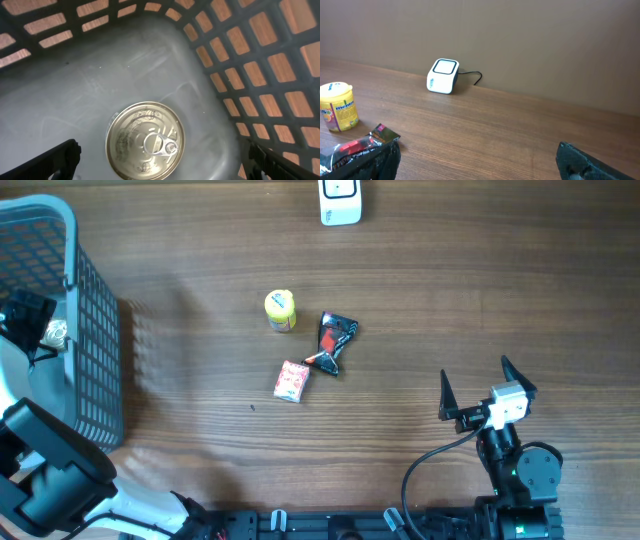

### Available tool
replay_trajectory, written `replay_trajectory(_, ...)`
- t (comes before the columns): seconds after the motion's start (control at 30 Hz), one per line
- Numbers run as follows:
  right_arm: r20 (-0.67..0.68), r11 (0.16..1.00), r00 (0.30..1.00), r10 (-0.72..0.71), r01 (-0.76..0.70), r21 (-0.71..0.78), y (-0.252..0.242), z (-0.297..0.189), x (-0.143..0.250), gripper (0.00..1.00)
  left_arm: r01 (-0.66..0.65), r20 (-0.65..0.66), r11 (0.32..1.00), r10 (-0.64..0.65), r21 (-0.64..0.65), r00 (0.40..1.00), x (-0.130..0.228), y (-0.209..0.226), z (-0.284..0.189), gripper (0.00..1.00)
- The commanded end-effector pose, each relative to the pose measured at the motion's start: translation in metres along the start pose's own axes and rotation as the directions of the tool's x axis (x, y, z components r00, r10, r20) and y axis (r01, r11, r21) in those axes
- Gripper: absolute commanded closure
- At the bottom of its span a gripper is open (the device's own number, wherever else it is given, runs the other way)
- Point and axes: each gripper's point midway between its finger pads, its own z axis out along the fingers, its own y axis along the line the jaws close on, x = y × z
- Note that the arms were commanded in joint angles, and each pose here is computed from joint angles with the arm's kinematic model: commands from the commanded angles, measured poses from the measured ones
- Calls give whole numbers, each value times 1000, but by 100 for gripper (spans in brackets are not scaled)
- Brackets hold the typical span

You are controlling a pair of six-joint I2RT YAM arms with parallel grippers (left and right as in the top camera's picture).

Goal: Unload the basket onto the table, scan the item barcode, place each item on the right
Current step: 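Lower the left gripper onto the silver-lidded tin can and grasp it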

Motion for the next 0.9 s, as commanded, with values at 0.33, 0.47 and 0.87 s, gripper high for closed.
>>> replay_trajectory(0.33, 6, 1000, 1000, 17, -17, 7, -1, 0, -1, 0, -60, -12, 993, 59, -103, 998, 20, 3, 21, 0)
replay_trajectory(0.47, 6, 1000, 1000, 17, -17, 7, -1, 0, -1, 0, -61, -43, 990, 56, -124, 997, 28, 9, 30, 0)
replay_trajectory(0.87, 6, 1000, 1000, 17, -17, 7, -1, 0, -1, 0, -69, -105, 983, 51, -172, 993, 49, 27, 62, 0)
